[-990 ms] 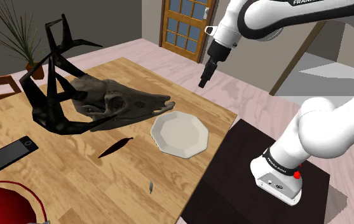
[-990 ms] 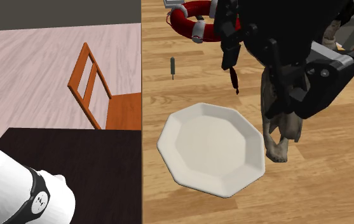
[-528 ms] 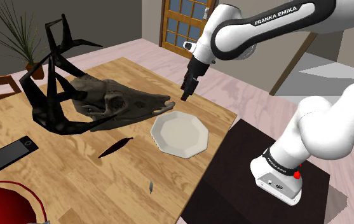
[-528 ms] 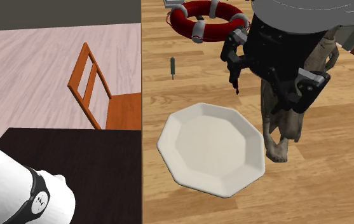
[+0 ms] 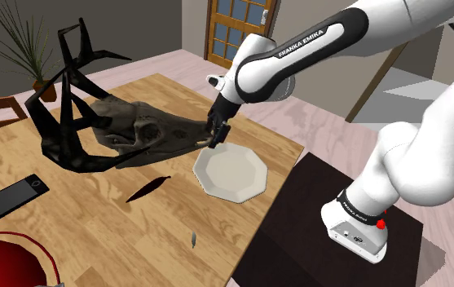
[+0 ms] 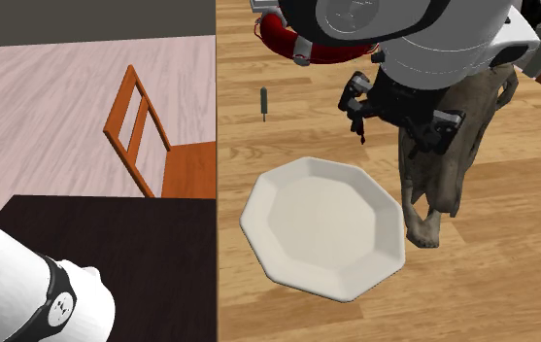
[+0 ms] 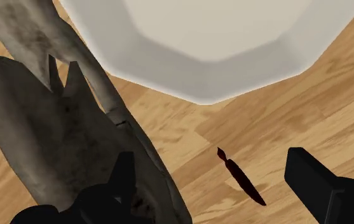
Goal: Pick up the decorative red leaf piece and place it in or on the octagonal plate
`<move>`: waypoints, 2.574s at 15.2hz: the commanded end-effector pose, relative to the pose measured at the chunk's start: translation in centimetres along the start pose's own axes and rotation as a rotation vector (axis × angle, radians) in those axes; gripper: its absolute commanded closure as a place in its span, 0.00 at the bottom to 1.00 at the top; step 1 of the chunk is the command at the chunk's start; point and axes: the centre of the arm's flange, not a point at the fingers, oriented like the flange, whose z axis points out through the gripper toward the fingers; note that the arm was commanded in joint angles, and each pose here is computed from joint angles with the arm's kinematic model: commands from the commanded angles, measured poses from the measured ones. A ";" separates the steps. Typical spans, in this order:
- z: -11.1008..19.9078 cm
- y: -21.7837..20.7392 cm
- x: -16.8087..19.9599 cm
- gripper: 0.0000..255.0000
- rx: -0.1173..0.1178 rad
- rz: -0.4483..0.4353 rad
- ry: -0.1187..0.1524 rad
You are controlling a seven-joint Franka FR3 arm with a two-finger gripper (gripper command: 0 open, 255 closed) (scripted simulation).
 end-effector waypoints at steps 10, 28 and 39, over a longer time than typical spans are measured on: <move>11.9 -3.5 6.7 0.00 0.036 -0.349 0.066; 15.9 -3.7 7.0 1.00 0.036 -0.350 0.066; 14.5 -3.8 7.5 1.00 0.036 -0.350 0.066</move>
